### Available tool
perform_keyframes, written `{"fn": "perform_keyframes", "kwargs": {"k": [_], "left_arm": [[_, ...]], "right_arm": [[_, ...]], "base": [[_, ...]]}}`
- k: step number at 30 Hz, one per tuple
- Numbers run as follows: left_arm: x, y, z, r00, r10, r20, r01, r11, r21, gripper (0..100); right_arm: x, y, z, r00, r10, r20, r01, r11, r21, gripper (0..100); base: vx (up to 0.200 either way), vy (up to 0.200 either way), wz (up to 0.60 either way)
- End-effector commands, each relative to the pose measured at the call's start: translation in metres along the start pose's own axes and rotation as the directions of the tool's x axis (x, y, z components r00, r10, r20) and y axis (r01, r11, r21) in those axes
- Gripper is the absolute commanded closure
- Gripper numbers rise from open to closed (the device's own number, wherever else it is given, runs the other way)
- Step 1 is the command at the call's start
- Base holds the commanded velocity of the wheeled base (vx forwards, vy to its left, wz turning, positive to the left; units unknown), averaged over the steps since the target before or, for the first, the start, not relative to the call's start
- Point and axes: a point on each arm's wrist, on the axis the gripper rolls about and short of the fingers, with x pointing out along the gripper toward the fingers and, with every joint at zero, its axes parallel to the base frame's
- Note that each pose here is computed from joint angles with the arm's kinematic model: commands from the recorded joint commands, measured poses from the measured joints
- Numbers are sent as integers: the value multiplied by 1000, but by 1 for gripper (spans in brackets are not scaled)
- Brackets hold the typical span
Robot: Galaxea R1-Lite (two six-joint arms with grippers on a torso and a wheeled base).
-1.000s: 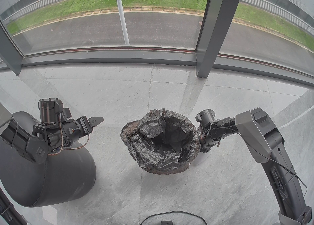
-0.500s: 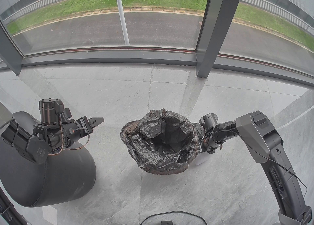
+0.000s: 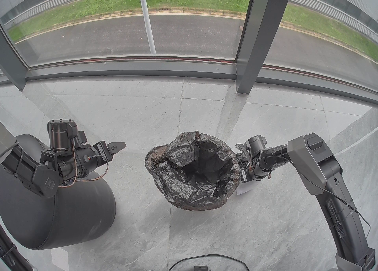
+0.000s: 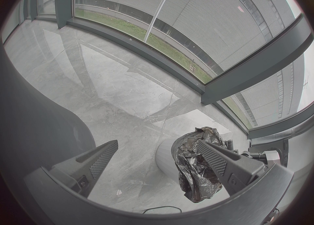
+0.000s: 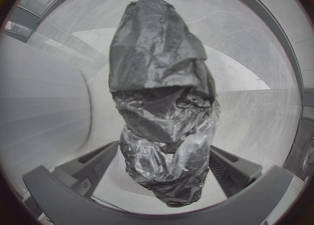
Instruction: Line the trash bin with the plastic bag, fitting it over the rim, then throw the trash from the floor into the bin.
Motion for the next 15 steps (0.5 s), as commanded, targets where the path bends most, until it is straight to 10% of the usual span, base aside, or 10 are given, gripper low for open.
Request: {"fn": "perform_keyframes", "kwargs": {"k": [1,15], "left_arm": [[0,0,0,1000,0,-1,0,1000,-1,0],[-3,-1,2,1000,-7,9,7,1000,-1,0]], "right_arm": [[1,-2,-1,1000,-3,-3,3,1000,6,100],[-34,-6,20,1000,-16,19,16,1000,17,100]], "base": [[0,0,0],[0,0,0]]}}
